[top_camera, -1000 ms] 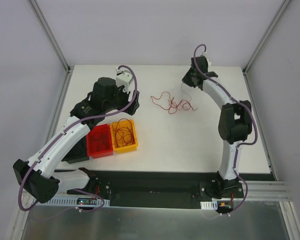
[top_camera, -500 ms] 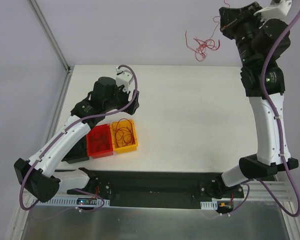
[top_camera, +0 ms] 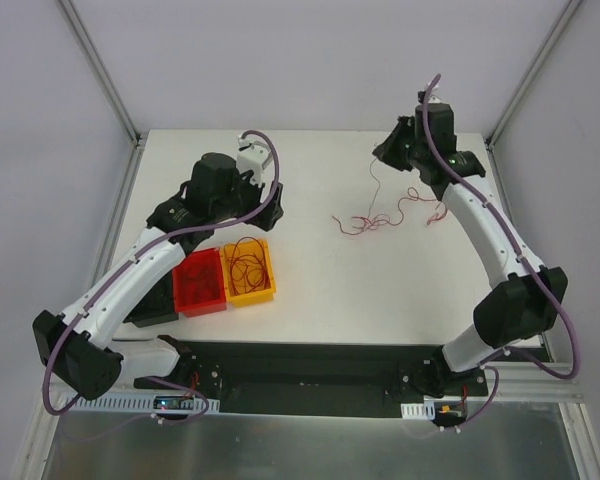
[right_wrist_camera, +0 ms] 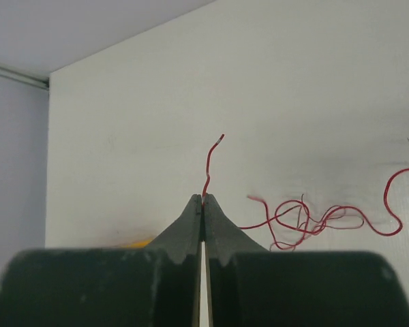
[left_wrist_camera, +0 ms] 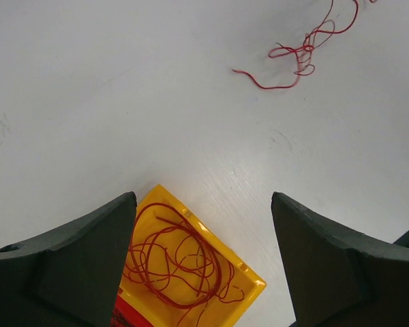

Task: Untangle the cables

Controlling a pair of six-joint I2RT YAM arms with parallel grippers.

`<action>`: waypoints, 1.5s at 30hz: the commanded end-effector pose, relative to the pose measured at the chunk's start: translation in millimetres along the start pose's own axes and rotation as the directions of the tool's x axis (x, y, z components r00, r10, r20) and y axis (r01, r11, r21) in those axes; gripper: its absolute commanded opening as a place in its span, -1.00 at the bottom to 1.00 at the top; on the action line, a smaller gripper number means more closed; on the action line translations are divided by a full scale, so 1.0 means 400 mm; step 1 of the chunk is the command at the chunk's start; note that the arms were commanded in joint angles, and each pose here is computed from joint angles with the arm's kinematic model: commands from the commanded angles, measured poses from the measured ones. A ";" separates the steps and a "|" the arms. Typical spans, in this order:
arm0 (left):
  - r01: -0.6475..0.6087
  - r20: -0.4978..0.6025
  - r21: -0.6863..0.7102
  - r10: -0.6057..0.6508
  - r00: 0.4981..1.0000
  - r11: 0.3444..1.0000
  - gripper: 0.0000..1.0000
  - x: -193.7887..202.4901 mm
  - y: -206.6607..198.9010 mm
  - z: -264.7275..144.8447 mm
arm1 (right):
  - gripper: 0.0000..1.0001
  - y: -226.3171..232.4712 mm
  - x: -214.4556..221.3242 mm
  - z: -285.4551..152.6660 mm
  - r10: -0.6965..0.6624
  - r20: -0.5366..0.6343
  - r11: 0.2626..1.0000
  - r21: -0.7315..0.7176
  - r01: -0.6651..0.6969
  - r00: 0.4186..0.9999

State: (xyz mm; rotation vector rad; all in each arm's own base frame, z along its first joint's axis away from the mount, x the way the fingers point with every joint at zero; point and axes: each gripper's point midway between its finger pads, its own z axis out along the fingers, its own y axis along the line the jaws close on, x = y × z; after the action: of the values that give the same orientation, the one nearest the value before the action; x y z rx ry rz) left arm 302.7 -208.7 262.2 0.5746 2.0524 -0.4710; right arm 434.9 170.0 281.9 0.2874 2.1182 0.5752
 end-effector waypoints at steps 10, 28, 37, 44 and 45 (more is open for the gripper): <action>0.008 0.079 0.432 -0.047 0.996 0.902 0.55 -0.043 -0.184 -0.014 | -1.00 0.283 -0.077 -0.324 0.018 0.138 0.894 -0.447 0.046 0.990; 0.050 0.059 0.750 -0.141 0.988 0.659 0.52 -0.005 -0.357 -0.007 | -0.99 0.282 0.312 -0.316 0.108 -0.205 0.784 -0.584 -0.211 0.973; 0.059 0.041 0.766 -0.140 0.989 0.640 0.30 0.011 -0.374 0.019 | -0.99 0.326 0.342 -0.327 0.185 -0.286 0.713 -0.619 -0.328 0.940; 0.033 0.050 0.708 -0.096 0.994 0.705 -1.00 0.019 -0.347 0.037 | -0.86 0.319 0.331 -0.312 0.180 -0.238 0.737 -0.610 -0.291 0.955; 0.031 0.051 0.694 -0.093 0.994 0.719 -1.00 0.022 -0.341 0.040 | -0.74 0.305 0.324 -0.307 0.172 -0.216 0.759 -0.593 -0.269 0.961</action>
State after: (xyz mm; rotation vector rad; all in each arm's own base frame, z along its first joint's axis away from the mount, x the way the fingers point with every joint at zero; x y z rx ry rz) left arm 227.7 -328.2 252.5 0.8758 1.8093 -1.3985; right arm 251.4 298.4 292.2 0.1411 1.9918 1.4762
